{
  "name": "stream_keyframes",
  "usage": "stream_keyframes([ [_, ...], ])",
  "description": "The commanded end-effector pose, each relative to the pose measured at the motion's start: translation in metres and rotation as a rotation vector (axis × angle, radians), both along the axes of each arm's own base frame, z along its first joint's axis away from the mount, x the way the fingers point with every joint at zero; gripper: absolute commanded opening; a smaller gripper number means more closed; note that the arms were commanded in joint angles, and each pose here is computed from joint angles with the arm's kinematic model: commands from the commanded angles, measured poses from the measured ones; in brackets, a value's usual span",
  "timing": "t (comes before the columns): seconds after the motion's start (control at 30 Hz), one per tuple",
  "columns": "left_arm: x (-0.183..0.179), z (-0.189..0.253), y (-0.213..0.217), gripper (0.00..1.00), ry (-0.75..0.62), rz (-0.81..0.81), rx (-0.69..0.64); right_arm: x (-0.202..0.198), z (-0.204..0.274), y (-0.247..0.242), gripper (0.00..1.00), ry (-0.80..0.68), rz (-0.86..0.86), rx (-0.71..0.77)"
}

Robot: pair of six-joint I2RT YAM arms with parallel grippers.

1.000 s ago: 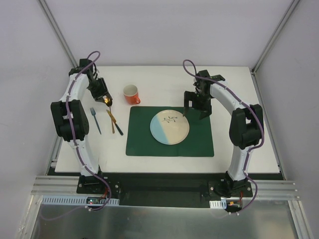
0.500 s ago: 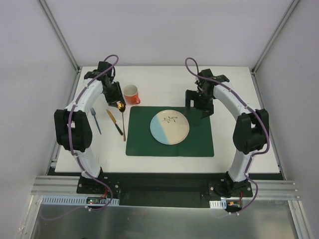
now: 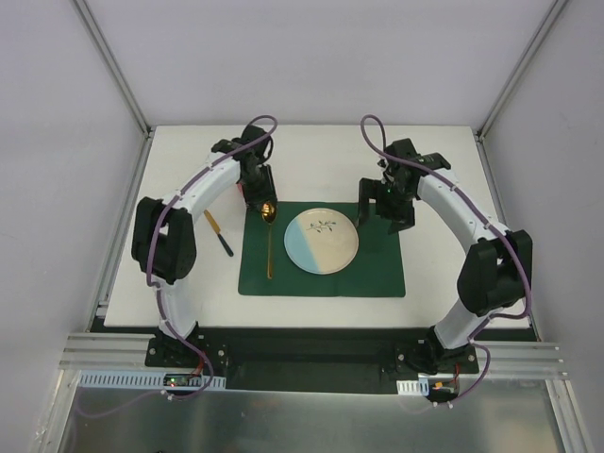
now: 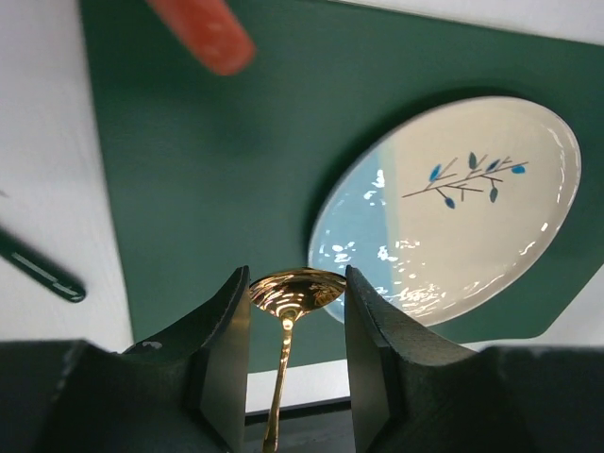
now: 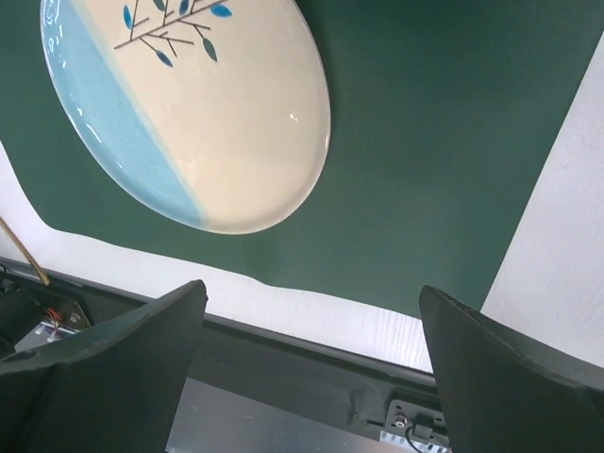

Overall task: Set the dinner table for one person
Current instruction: Place the spoon on the napkin.

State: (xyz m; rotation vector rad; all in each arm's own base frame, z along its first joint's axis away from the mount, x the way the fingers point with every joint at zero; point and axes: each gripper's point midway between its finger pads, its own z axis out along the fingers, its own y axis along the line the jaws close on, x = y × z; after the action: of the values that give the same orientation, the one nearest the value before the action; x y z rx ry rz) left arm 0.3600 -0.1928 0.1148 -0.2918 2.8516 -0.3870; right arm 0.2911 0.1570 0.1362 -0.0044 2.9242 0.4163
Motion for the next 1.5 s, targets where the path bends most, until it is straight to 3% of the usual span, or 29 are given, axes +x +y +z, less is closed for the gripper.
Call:
stream_keyframes([
  [0.0, 0.005, 0.002, -0.033, 0.00, -0.018, -0.027, -0.001, -0.014, 0.013, -0.008, 0.99, -0.027, 0.009, -0.017],
  [0.37, -0.002, -0.035, -0.103, 0.00, 0.015, -0.158, -0.018, -0.024, 0.015, -0.012, 0.98, -0.024, 0.016, -0.023],
  [0.77, 0.018, -0.056, -0.129, 0.00, 0.008, -0.204, -0.043, -0.033, 0.008, -0.017, 0.99, -0.002, 0.017, -0.038],
  [0.8, 0.018, -0.055, -0.129, 0.02, 0.008, -0.203, -0.045, -0.034, 0.007, -0.019, 0.99, -0.001, 0.016, -0.044],
  [0.87, 0.017, -0.053, -0.128, 0.17, 0.006, -0.201, -0.046, -0.036, 0.006, -0.019, 0.98, -0.003, 0.018, -0.043],
  [0.9, 0.017, -0.049, -0.129, 0.32, -0.001, -0.201, -0.050, -0.039, 0.004, -0.019, 0.98, 0.003, 0.017, -0.041],
  [1.1, 0.011, -0.018, -0.125, 0.58, -0.048, -0.196, -0.071, -0.039, 0.001, -0.012, 0.99, 0.004, 0.023, -0.012],
  [1.27, 0.003, 0.005, -0.121, 0.64, -0.071, -0.176, -0.096, -0.043, -0.001, -0.002, 0.98, 0.003, 0.045, -0.003],
  [1.47, -0.011, 0.077, -0.102, 0.65, -0.185, -0.138, -0.119, -0.051, -0.006, 0.017, 0.99, 0.021, 0.070, -0.012],
])
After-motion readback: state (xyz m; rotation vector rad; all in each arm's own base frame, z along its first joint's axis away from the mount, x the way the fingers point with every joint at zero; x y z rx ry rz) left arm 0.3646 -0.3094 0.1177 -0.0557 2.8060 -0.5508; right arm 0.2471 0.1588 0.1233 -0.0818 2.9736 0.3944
